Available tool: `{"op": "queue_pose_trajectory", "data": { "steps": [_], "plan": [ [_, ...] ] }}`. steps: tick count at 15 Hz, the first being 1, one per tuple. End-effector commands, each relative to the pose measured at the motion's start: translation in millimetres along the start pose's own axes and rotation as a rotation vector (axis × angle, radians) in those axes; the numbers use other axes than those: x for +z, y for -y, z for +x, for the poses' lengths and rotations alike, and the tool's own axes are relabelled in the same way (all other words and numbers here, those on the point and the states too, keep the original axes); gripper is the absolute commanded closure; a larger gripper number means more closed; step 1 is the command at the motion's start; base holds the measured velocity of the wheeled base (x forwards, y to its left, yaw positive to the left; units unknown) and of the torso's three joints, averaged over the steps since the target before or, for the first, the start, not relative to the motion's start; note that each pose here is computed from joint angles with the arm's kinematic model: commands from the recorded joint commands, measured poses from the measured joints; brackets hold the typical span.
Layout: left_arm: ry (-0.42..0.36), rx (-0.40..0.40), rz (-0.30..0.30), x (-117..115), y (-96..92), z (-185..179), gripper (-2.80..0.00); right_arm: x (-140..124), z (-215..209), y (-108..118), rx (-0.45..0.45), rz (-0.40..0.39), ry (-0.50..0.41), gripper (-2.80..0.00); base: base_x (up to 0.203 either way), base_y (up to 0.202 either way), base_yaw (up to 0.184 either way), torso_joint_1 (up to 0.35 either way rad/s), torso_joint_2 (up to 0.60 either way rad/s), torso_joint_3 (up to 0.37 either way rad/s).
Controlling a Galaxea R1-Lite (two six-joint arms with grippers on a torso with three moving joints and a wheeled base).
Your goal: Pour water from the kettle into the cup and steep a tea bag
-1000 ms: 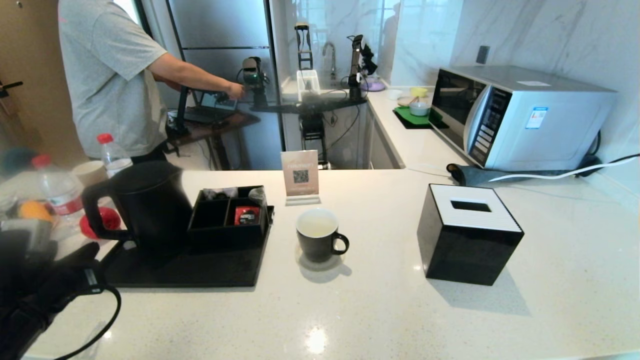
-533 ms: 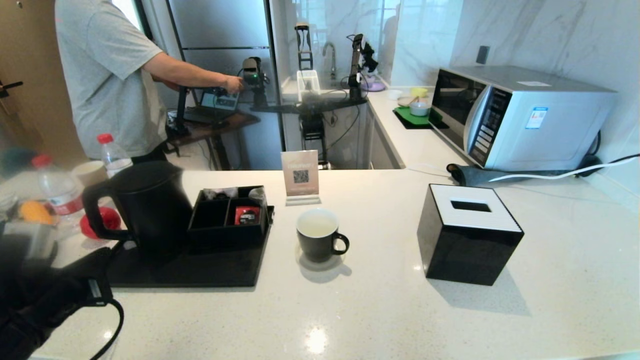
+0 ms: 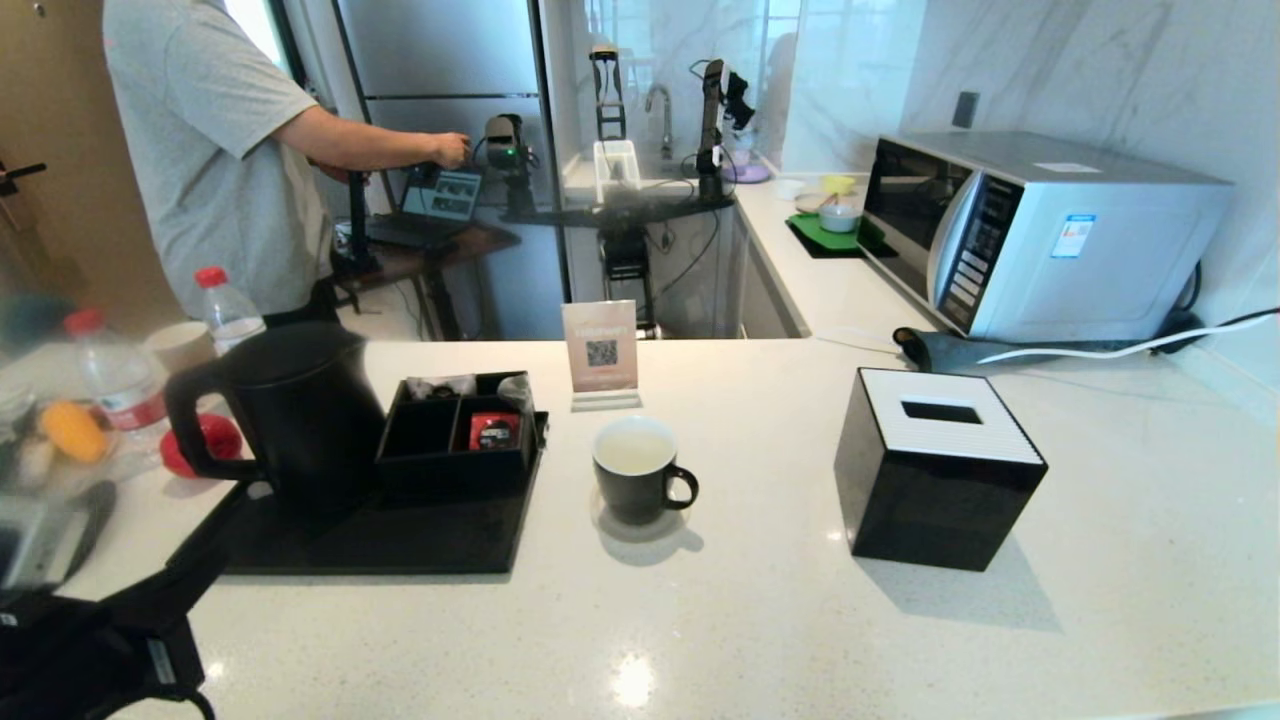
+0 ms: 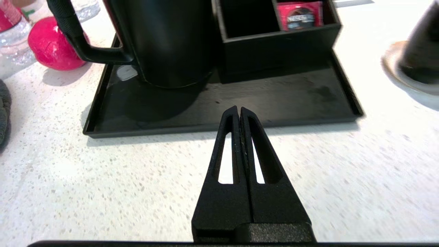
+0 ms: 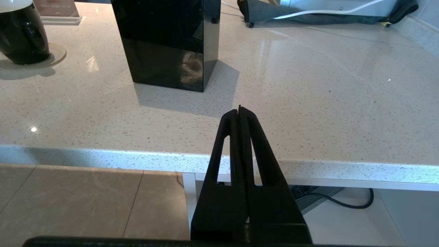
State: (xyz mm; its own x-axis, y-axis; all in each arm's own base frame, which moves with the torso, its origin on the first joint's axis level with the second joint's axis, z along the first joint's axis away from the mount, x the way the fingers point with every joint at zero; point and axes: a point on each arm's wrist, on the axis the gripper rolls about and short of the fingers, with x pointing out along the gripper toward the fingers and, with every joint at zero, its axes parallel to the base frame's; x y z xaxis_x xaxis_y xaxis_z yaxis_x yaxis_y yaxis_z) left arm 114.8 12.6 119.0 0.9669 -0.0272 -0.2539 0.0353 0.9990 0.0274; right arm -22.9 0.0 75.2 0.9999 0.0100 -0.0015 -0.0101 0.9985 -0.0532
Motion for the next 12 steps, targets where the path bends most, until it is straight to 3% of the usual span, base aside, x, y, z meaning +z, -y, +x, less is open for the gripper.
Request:
{"op": "queue_pose_trajectory", "data": {
  "steps": [1,5,12],
  "plan": [
    [0.06,-0.004,0.023,1.5,4.3,-21.9,0.0,0.0,0.1,0.0,0.001,0.0,-0.001,0.0,0.0,0.0,0.0,0.0,0.0,0.0],
    [0.024,-0.034,0.03,-15.2,11.9,-51.5,0.0,0.0,0.1,0.0,0.001,0.0,-0.001,0.0,0.0,0.0,0.0,0.0,0.0,0.0],
    [0.064,-0.136,0.024,-50.5,20.4,-95.8,0.0,0.0,0.1,0.0,0.001,0.0,-0.001,0.0,0.0,0.0,0.0,0.0,0.0,0.0]
  ]
}}
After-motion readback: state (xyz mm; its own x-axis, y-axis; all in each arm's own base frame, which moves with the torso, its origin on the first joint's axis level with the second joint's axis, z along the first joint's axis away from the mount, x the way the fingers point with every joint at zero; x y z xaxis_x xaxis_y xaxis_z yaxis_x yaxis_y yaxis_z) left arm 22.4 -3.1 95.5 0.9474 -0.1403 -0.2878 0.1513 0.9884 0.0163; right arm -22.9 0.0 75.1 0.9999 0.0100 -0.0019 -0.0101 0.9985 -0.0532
